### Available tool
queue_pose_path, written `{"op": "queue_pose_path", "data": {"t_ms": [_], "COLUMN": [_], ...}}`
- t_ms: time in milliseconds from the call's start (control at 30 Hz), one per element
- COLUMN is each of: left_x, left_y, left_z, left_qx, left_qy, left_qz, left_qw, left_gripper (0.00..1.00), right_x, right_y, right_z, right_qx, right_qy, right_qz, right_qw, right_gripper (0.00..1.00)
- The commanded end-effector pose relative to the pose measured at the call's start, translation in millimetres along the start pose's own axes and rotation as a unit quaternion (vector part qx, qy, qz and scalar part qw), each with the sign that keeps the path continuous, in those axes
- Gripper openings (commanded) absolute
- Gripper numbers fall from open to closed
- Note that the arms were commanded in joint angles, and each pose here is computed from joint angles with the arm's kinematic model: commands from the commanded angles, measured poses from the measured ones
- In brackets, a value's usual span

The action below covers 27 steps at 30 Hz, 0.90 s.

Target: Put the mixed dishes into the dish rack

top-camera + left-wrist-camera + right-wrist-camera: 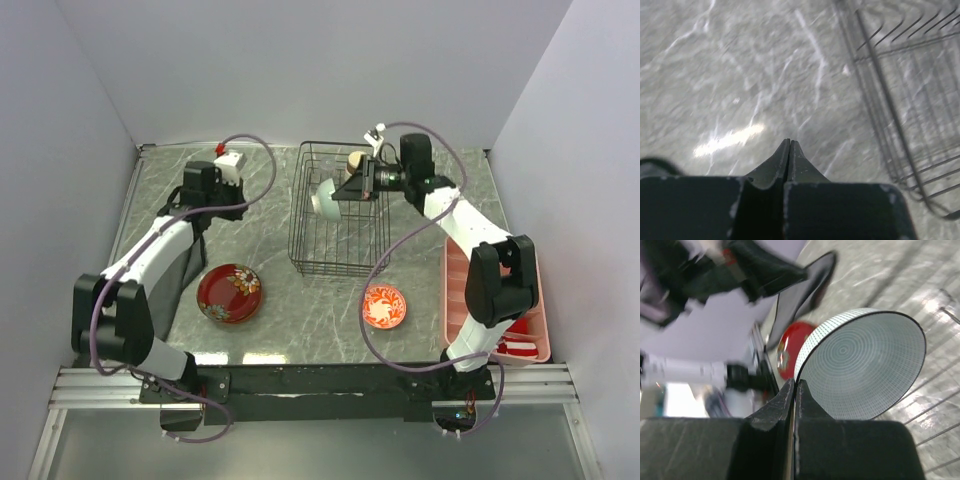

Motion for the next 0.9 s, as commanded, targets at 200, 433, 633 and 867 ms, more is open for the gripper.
{"op": "queue_pose_path", "data": {"t_ms": [200,433,633,867], "left_x": [41.3,28.4,24.7,21.4], "left_y": [-53.1,-69.7,-70.0,-69.1], "left_z": [-26.9,-36.9,-31.2,-30.1], "left_qx": [-0.079,-0.091,-0.088,-0.084], "left_qy": [-0.018,0.006,0.012,0.013], "left_qz": [0.038,0.054,0.043,0.03], "left_qw": [0.996,0.994,0.995,0.996], "left_gripper": [0.01,0.01,0.01,0.01], "right_x": [-14.0,-30.1,-39.6,-45.5], "right_y": [6.3,-11.9,-37.3,-49.6], "right_z": [-16.5,-32.1,-49.2,-63.9], "right_qx": [0.015,0.012,0.004,0.025], "right_qy": [-0.167,-0.167,-0.154,-0.12], "right_qz": [-0.048,-0.11,-0.175,-0.205], "right_qw": [0.985,0.98,0.972,0.971], "right_gripper": [0.0,0.0,0.0,0.0]}}
Point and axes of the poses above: each gripper's point midway between its finger pads, its own z axis back along the fingers, its own y axis along the line the jaws close on, x = y × z, the point moved 9 cm from there along z, back along the fingers, and after that the axes turned 1 degree about -z, right-handed, at the moved point
